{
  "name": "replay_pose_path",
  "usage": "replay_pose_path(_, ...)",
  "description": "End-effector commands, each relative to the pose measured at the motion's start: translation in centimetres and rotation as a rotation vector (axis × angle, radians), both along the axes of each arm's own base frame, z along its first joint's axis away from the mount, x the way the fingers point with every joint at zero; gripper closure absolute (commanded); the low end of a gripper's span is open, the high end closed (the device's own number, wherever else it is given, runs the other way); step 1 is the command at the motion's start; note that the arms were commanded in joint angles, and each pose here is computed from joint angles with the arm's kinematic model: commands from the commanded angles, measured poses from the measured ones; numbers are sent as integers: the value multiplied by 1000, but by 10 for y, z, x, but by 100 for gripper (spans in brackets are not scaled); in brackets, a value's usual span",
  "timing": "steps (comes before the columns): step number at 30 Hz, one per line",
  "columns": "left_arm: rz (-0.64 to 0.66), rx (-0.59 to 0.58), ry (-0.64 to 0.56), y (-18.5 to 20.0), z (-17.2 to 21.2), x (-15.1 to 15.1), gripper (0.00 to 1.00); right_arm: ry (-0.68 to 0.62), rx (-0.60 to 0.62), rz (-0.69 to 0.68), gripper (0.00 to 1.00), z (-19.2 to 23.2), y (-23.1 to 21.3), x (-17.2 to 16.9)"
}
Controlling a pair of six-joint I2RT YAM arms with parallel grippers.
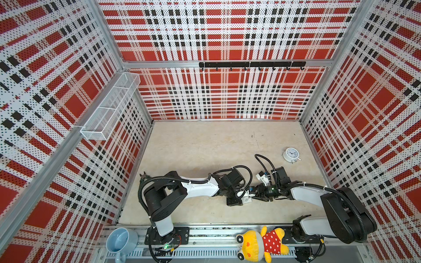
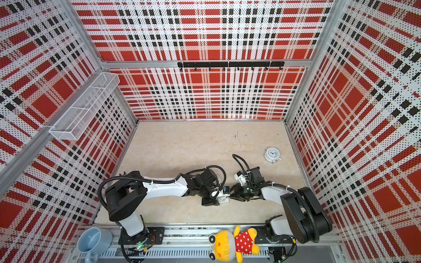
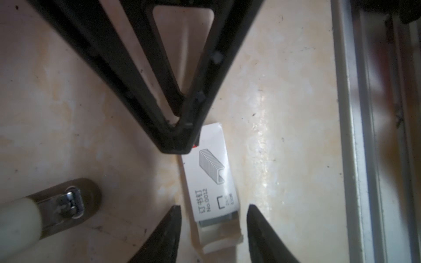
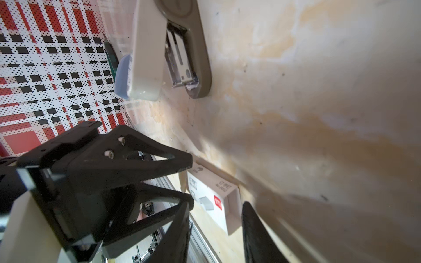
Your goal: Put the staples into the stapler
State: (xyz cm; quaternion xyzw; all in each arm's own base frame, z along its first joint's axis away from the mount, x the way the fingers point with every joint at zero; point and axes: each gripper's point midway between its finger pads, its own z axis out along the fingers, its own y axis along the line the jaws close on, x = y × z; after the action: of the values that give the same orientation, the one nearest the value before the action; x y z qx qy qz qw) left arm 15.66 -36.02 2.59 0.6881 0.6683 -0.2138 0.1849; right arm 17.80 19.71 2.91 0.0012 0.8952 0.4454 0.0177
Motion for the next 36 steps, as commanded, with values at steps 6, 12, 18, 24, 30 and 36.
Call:
replay_pose_path(6,-34,9,-5,5,8,-7,46,-20,19,1,67,1,-1,-3)
replay_pose_path(12,-28,33,3,4,0,-5,51,-14,26,1,70,-1,0,-6)
replay_pose_path(18,-18,35,1,4,-1,-4,55,-14,21,6,73,-2,1,-6)
replay_pose_path(24,-3,20,-19,2,1,0,57,-11,13,21,77,-4,5,-8)
replay_pose_path(30,4,21,-32,0,-1,4,58,-16,8,11,80,-5,3,-9)
replay_pose_path(36,9,18,-34,-1,-2,4,60,-31,-6,3,85,-4,2,-7)
